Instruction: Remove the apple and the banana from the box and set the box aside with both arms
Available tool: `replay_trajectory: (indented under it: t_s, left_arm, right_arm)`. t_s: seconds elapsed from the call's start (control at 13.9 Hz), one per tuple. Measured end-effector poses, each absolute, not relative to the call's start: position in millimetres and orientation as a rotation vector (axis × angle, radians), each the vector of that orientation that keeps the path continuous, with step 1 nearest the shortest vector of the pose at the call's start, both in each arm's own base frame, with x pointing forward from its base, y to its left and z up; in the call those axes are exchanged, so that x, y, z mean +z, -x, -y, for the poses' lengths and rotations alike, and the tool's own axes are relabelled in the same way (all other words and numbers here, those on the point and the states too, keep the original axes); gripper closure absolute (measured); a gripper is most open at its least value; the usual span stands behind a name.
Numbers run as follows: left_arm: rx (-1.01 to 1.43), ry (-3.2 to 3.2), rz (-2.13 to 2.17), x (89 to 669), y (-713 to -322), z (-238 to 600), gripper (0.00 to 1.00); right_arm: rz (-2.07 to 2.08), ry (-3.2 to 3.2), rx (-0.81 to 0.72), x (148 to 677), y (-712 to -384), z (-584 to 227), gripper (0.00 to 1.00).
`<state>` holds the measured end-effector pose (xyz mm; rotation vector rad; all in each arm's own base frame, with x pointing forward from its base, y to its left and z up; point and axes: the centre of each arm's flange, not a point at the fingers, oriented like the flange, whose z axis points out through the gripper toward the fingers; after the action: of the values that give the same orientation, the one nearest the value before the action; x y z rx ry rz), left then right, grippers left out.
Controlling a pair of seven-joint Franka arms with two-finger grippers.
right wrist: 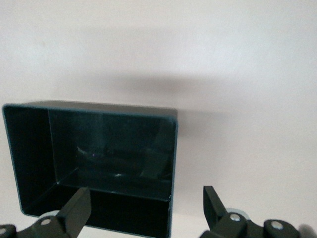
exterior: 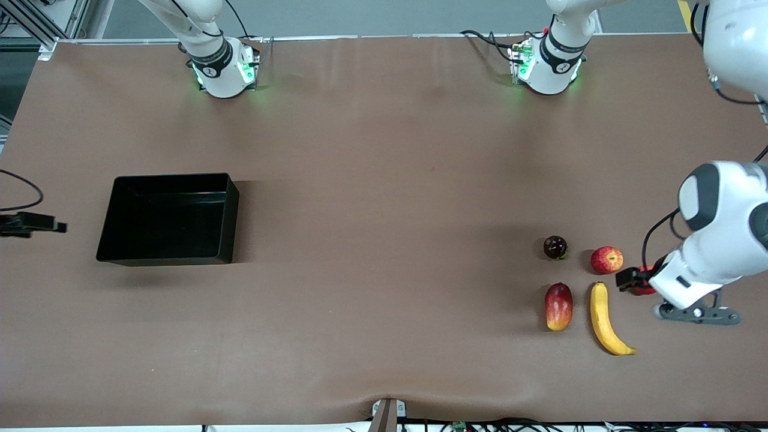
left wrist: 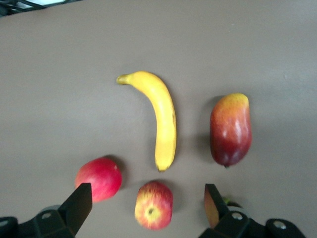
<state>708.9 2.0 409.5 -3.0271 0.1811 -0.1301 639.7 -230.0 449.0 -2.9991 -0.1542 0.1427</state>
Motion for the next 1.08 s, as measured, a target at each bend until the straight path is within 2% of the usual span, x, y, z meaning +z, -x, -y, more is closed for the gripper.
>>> replay_trajectory:
  t_s: [0.22, 0.43, 0.72, 1.08]
  left_arm:
    - [-0.138, 2.996, -0.182, 461, -692, 5, 0.0]
    - [-0.163, 2.976, -0.203, 508, -676, 23, 0.0]
    - [-0.177, 2.993, -0.169, 560, -657, 28, 0.0]
    - [-0.1, 3.012, -0.142, 614, -614, 39, 0.0]
  right_arm:
    - [0.232, 3.057, -0.006, 508, -657, 207, 0.0]
    - [0.291, 3.066, -0.118, 550, -662, 183, 0.0]
    - [0.358, 3.058, -0.202, 598, -666, 88, 0.0]
    - [0.175, 3.164, 0.058, 628, -619, -6, 0.0]
